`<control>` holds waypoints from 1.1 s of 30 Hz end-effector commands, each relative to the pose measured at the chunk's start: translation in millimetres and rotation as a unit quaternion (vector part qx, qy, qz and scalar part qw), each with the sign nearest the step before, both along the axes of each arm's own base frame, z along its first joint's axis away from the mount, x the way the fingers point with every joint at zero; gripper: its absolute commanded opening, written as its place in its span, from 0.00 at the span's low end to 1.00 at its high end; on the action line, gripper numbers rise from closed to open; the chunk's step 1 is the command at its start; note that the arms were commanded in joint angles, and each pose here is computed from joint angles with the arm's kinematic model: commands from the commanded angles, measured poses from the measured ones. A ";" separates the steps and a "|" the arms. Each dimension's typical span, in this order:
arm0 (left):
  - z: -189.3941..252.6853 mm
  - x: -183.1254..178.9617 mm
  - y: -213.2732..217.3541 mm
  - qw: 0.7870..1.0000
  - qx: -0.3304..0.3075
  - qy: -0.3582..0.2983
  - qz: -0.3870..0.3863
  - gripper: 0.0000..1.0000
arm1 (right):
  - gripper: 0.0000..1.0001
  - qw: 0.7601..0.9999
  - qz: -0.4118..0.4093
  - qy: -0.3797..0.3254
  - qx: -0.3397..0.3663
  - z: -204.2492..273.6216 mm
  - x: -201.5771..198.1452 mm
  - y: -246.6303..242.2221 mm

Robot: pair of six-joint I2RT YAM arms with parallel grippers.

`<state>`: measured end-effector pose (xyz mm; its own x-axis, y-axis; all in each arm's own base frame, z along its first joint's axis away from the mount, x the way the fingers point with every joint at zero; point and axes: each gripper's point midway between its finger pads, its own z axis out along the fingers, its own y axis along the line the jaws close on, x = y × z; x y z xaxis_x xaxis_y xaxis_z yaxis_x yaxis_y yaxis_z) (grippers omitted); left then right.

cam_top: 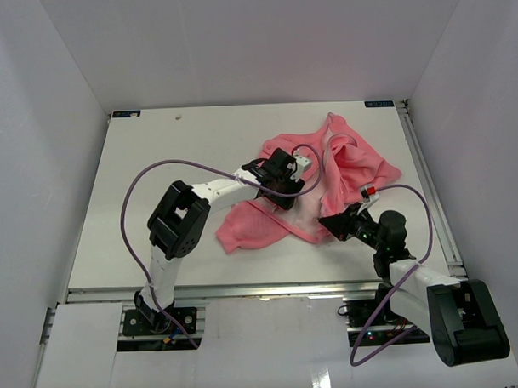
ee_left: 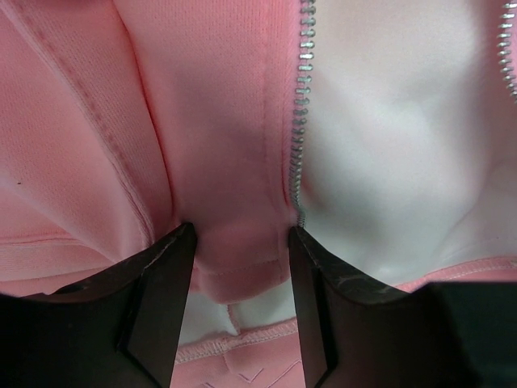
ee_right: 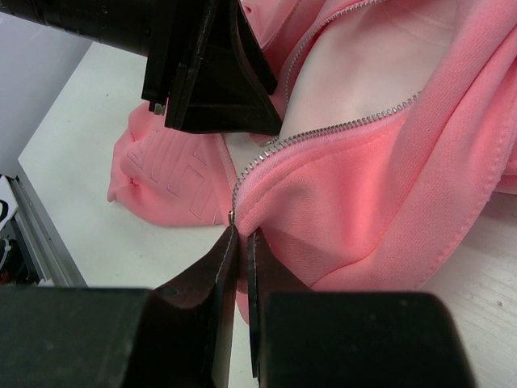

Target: Zip up the jacket

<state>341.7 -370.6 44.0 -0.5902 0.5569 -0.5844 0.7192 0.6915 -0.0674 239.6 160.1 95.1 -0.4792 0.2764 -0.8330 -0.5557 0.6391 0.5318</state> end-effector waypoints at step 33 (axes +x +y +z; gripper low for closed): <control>41.2 -4.5 18.6 1.000 0.002 -0.001 -0.007 0.63 | 0.08 1.000 0.001 -0.022 -0.005 9.3 9.7 1.4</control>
<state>336.7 -360.0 47.9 -0.5834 0.5867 -0.5617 0.7317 0.6798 -0.0498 238.6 159.9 88.3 -0.5038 0.2723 -0.8198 -0.5394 0.6420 0.5448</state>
